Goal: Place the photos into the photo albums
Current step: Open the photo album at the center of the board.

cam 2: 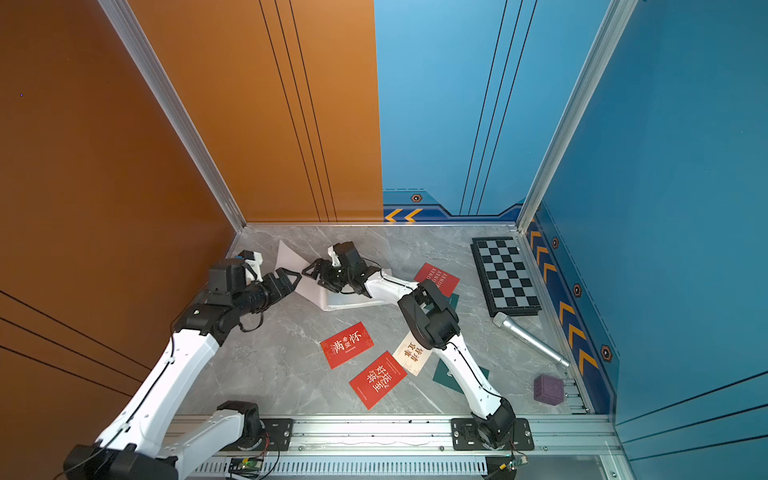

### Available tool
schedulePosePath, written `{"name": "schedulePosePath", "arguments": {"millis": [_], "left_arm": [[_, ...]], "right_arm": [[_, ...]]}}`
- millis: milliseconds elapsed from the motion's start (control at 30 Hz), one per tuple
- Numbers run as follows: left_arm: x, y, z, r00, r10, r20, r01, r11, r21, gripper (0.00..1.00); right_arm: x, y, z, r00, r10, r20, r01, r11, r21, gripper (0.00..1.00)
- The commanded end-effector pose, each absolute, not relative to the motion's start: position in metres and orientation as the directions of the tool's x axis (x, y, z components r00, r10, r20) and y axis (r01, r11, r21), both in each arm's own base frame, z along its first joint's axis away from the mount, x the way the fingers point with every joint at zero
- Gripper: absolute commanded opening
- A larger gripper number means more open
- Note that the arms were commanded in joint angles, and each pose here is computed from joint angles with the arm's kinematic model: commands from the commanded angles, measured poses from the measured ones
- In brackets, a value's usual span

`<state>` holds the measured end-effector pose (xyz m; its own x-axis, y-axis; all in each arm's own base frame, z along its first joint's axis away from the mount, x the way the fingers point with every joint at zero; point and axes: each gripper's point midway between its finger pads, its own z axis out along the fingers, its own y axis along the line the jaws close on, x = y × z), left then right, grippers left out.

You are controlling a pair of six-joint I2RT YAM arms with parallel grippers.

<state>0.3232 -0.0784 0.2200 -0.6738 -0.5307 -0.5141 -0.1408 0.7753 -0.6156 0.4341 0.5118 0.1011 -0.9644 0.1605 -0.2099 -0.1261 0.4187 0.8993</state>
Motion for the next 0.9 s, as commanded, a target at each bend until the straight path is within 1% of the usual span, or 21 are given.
{"name": "schedulePosePath", "arguments": {"millis": [0,67,200,233,267,400,467,633,667,700,733,800,833,867], "left_arm": [[0.334,-0.074,0.208,-0.695,-0.499,-0.518,-0.158,0.809,-0.567,0.88],[0.34,-0.072,0.197,-0.71,-0.489,-0.507,-0.175,0.82,-0.545,0.88],[0.346,-0.057,0.174,-0.712,-0.498,-0.495,-0.234,0.833,-0.501,0.87],[0.346,-0.053,0.169,-0.713,-0.503,-0.488,-0.248,0.832,-0.495,0.85],[0.346,-0.048,0.163,-0.713,-0.514,-0.476,-0.268,0.828,-0.493,0.82],[0.341,-0.036,0.158,-0.702,-0.565,-0.434,-0.309,0.79,-0.529,0.78],[0.338,-0.032,0.168,-0.676,-0.577,-0.458,-0.306,0.785,-0.538,0.78],[0.333,-0.022,0.221,-0.563,-0.609,-0.558,-0.27,0.774,-0.572,0.76],[0.332,-0.021,0.233,-0.542,-0.614,-0.573,-0.258,0.771,-0.582,0.74],[0.331,-0.023,0.246,-0.525,-0.619,-0.584,-0.239,0.766,-0.596,0.68],[0.331,-0.026,0.258,-0.517,-0.613,-0.597,-0.209,0.767,-0.607,0.64],[0.331,-0.035,0.281,-0.5,-0.599,-0.625,-0.159,0.773,-0.614,0.64],[0.332,-0.038,0.282,-0.505,-0.592,-0.628,-0.148,0.776,-0.613,0.64],[0.335,-0.042,0.296,-0.497,-0.58,-0.645,-0.119,0.782,-0.611,0.64]], "right_arm": [[0.439,0.498,0.092,-0.954,0.175,-0.243,-0.129,0.493,0.861,0.82],[0.436,0.499,0.09,-0.955,0.159,-0.25,-0.138,0.508,0.85,0.82],[0.432,0.503,0.08,-0.965,0.137,-0.225,-0.126,0.51,0.851,0.82],[0.432,0.502,0.078,-0.964,0.138,-0.226,-0.124,0.518,0.846,0.82],[0.432,0.5,0.076,-0.964,0.133,-0.232,-0.128,0.53,0.838,0.82],[0.432,0.488,0.067,-0.955,0.095,-0.28,-0.162,0.626,0.763,0.82],[0.429,0.486,0.06,-0.956,0.065,-0.286,-0.172,0.664,0.727,0.82],[0.42,0.485,0.042,-0.954,-0.015,-0.298,-0.211,0.741,0.638,0.79],[0.417,0.485,0.039,-0.952,-0.036,-0.304,-0.225,0.758,0.613,0.77],[0.414,0.485,0.036,-0.948,-0.061,-0.314,-0.244,0.771,0.588,0.74],[0.413,0.485,0.033,-0.945,-0.078,-0.318,-0.256,0.783,0.567,0.73],[0.41,0.484,0.028,-0.938,-0.113,-0.327,-0.278,0.808,0.519,0.7],[0.409,0.484,0.026,-0.935,-0.127,-0.331,-0.288,0.816,0.501,0.7],[0.408,0.484,0.025,-0.932,-0.14,-0.334,-0.297,0.823,0.484,0.7]]}}
